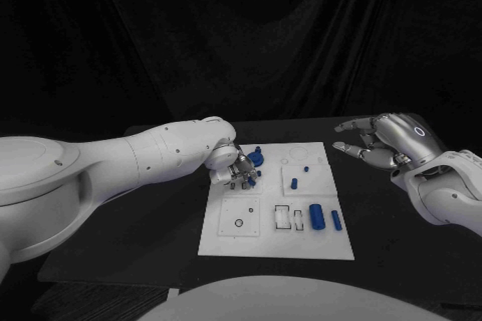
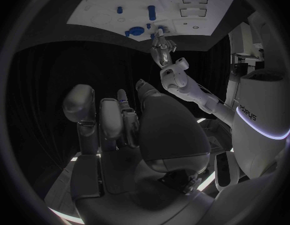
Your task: Assemble the parts on the task board
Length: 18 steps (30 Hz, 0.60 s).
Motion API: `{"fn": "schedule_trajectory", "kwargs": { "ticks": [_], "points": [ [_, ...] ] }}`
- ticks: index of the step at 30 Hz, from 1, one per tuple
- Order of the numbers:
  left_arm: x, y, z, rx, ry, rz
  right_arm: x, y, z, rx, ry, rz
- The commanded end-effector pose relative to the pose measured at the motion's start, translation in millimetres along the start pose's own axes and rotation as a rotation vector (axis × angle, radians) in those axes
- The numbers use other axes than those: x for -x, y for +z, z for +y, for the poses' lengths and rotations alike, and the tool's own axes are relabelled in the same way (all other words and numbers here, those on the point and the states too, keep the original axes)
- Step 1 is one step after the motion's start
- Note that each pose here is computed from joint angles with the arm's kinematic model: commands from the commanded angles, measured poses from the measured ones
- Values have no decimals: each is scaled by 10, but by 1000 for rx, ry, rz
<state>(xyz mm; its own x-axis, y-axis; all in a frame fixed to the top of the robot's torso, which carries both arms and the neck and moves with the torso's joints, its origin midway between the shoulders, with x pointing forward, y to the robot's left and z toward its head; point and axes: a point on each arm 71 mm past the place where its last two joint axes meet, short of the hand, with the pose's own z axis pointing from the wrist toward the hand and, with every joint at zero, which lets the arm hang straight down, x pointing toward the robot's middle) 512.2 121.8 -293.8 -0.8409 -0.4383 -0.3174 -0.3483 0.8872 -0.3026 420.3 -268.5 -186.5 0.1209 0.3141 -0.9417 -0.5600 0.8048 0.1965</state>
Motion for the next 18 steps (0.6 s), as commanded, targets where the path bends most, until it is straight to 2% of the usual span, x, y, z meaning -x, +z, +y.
{"fn": "schedule_trajectory", "kwargs": {
  "ticks": [1, 13, 18],
  "points": [
    [-11, -4, 2, -15, -6, -1, -16, -16, -16, -15, -1, 12],
    [-7, -55, 150, 14, -14, 2, -39, -33, -27, -24, 1, 25],
    [-7, -83, 199, 18, 43, -23, -48, -29, -26, -25, 1, 30]
  ]
}}
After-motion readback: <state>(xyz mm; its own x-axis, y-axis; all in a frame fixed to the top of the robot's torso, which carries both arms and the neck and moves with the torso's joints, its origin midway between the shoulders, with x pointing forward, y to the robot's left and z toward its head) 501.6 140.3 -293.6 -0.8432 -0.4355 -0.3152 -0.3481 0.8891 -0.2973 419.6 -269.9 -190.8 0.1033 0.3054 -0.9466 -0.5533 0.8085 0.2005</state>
